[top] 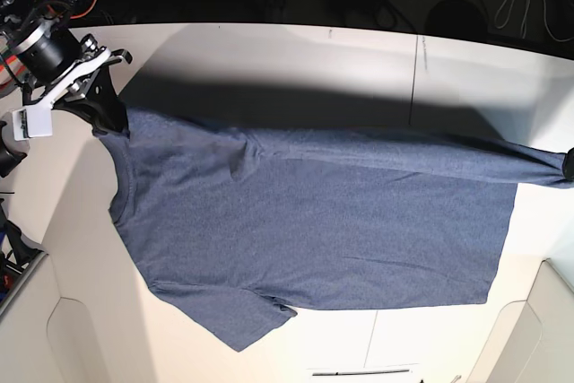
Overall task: Layout the t-shirt on the table in an organized manner, then fold the t-shirt properly
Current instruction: 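Lift the collar edge with both grippers and fold it over the shirt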
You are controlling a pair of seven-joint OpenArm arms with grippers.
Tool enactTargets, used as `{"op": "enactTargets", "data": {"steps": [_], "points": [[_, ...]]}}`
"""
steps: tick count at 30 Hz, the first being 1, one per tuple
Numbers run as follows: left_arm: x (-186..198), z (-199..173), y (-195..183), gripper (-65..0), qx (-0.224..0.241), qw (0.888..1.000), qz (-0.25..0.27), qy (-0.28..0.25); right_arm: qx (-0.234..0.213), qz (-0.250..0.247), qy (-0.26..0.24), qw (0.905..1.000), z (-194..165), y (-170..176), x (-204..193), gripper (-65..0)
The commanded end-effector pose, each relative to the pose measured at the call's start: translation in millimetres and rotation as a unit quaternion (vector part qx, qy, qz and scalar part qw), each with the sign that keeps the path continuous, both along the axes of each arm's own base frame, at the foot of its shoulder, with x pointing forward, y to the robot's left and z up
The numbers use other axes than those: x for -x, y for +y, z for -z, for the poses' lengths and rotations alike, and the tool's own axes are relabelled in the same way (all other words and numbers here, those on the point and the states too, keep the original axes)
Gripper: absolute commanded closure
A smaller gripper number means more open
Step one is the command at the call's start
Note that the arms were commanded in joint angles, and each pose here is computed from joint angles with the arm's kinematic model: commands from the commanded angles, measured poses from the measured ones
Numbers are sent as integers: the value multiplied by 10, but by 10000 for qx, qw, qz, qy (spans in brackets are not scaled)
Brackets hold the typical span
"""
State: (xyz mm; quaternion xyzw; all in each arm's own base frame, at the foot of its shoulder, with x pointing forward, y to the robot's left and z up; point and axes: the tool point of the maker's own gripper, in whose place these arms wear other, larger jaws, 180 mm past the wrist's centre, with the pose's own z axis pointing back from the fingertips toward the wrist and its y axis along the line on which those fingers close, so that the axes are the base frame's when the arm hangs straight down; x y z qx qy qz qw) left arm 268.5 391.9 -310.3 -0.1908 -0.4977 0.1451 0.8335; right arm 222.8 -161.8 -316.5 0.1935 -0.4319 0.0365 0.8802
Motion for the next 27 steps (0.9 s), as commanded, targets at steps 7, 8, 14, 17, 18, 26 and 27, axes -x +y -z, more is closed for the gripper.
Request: {"op": "enactTargets", "data": {"steps": [7, 8, 14, 17, 18, 26, 27], "points": [[-376, 86, -306, 0, -793, 9949, 630, -4, 98, 425, -128, 9990, 105, -242, -456, 0], [-438, 109, -362, 0, -915, 9932, 725, 1, 28, 458, -79, 9989, 153, -254, -492, 0], [-792, 181, -502, 0, -1576, 9832, 923, 64, -291, 577, 117, 9978, 339, -281, -656, 0], [-913, 169, -394, 0, -1708, 9832, 649, 57, -356, 603, 123, 9975, 358, -286, -716, 0], [-937, 165, -353, 0, -1702, 9839, 546, 46, -369, 611, 100, 9974, 350, -289, -743, 0], [-916, 392, -208, 0, -1603, 9869, 76, 142, -148, 574, -188, 9981, 236, -279, -989, 0], [-897, 448, -216, 0, -1550, 9877, 58, 195, -94, 536, -198, 9983, 246, -255, -1016, 0]]}}
